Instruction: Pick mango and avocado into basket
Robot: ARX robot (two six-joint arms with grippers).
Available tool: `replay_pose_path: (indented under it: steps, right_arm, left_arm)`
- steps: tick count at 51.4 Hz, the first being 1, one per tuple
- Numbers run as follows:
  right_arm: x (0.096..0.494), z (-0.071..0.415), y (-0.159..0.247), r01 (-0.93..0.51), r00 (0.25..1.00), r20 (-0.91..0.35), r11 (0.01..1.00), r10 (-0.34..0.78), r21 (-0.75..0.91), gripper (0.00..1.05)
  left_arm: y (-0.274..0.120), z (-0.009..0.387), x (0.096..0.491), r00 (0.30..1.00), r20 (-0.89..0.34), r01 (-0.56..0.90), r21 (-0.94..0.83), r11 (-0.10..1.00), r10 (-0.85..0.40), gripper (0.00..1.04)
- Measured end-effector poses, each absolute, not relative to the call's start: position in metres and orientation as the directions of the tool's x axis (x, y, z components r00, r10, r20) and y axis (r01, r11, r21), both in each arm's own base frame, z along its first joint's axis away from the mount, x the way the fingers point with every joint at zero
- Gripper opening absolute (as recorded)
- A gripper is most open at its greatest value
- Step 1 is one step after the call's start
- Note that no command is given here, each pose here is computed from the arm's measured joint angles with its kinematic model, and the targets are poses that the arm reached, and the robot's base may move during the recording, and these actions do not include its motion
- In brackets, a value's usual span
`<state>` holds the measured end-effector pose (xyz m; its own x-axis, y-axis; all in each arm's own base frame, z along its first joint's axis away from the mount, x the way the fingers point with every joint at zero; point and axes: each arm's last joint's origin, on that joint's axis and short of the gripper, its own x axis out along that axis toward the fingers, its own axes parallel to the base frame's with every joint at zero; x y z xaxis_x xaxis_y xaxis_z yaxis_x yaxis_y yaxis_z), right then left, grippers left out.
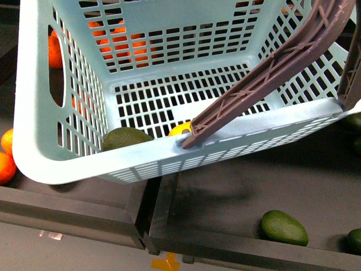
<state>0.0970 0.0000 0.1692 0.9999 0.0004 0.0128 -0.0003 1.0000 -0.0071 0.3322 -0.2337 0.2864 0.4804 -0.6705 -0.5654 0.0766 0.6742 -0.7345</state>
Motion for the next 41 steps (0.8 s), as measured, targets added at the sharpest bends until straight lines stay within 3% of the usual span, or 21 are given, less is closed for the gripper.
replay_pose_path:
  steps: [3,41]
  right_arm:
    - [0.0970,0.1692,0.0000,0.000,1.000,0.013,1.000,0.000,-0.007,0.98]
    - [0.0968,0.1693,0.0000,0.002,1.000,0.014,1.000,-0.002,-0.007,0.96]
  left_arm:
    - [-0.2337,0.2864,0.3322,0.480,-0.565,0.077,-0.735,0.674,-0.671,0.15]
    - [-0.2371,0.2862,0.3298,0.463,-0.563,0.077,-0.744,0.664,-0.684,0.15]
